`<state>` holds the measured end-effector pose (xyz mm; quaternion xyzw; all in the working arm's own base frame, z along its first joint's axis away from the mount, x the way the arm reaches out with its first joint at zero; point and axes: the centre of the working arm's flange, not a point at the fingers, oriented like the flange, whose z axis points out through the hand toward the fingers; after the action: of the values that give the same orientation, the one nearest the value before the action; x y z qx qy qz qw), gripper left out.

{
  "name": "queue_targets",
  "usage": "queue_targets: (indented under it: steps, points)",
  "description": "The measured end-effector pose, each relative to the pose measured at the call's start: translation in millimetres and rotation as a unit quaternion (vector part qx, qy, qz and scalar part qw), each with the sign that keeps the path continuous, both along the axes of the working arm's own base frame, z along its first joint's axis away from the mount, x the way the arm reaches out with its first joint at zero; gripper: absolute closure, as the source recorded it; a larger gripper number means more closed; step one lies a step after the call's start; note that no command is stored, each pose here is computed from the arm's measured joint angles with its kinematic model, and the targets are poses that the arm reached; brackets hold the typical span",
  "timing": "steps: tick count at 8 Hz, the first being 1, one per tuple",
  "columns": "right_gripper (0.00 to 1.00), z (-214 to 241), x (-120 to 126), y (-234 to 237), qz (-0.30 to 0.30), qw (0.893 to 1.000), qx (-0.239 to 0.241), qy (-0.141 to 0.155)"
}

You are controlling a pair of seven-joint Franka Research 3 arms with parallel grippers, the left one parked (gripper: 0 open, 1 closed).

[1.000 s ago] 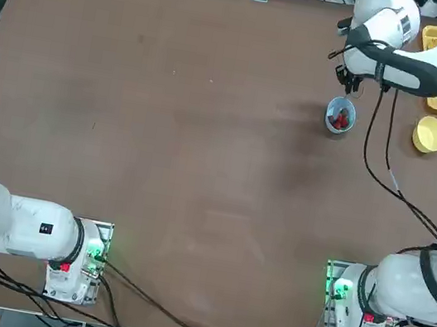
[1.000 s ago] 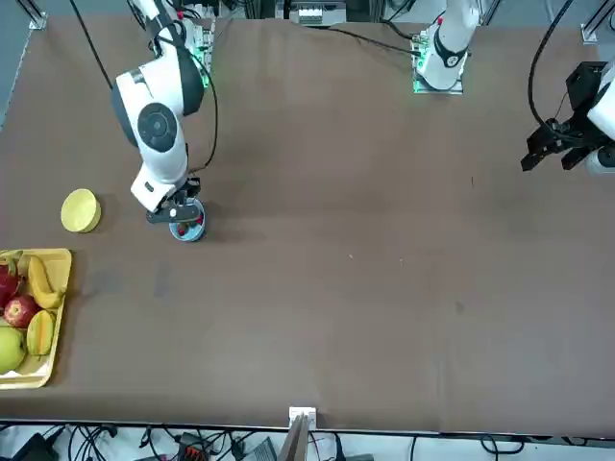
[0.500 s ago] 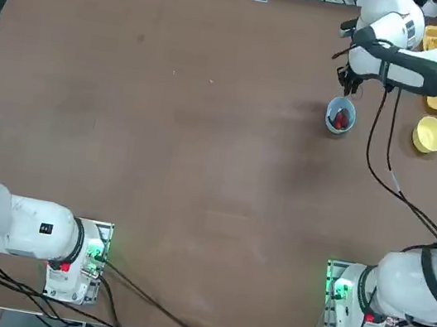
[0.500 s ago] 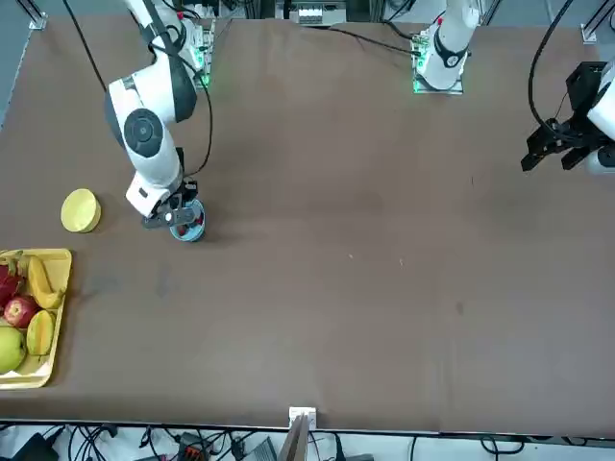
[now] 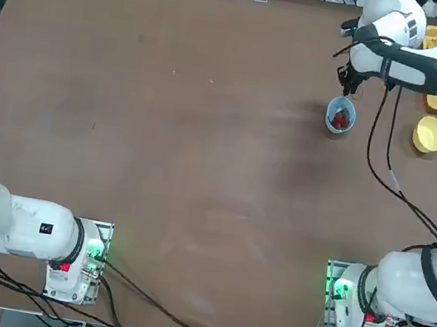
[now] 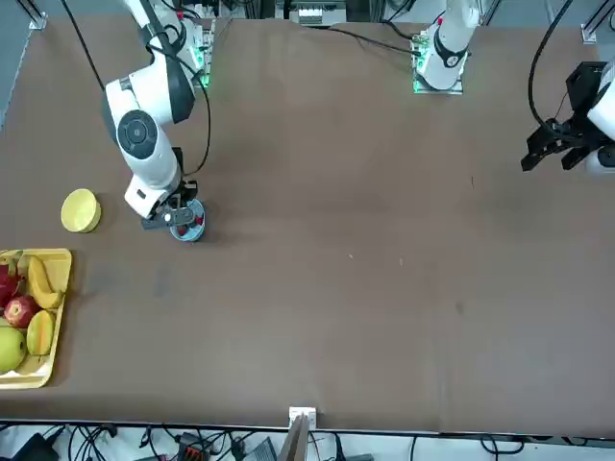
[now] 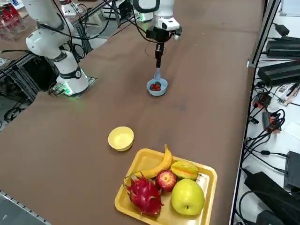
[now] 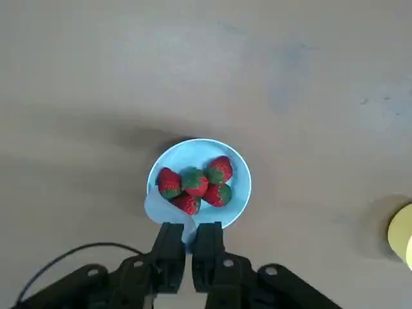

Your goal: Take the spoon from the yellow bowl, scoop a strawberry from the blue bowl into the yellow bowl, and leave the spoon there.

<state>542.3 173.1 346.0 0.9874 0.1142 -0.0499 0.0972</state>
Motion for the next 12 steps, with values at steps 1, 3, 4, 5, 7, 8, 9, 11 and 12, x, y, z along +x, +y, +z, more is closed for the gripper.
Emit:
queue_targets:
  steps: [1, 3, 4, 5, 7, 8, 9, 11, 12]
  points:
    - [0.89, 0, 1, -2, 0.003, 1.000, 0.000, 0.001]
    - [0.89, -3, 2, -6, 0.001, 1.000, 0.001, 0.004]
    - [0.89, -4, 2, -7, 0.001, 1.000, 0.003, 0.002]
    - [0.89, -5, 3, -7, 0.002, 1.000, 0.006, -0.002]
    - [0.89, -6, 4, -5, 0.004, 1.000, 0.011, -0.008]
    - [0.89, -8, 4, -5, 0.005, 1.000, 0.013, -0.011]
    - [0.89, -12, 3, -5, 0.006, 1.000, 0.015, -0.011]
    - [0.89, -16, 0, -5, 0.007, 1.000, 0.015, -0.010]
    - [0.89, -16, 0, -5, 0.007, 1.000, 0.015, -0.010]
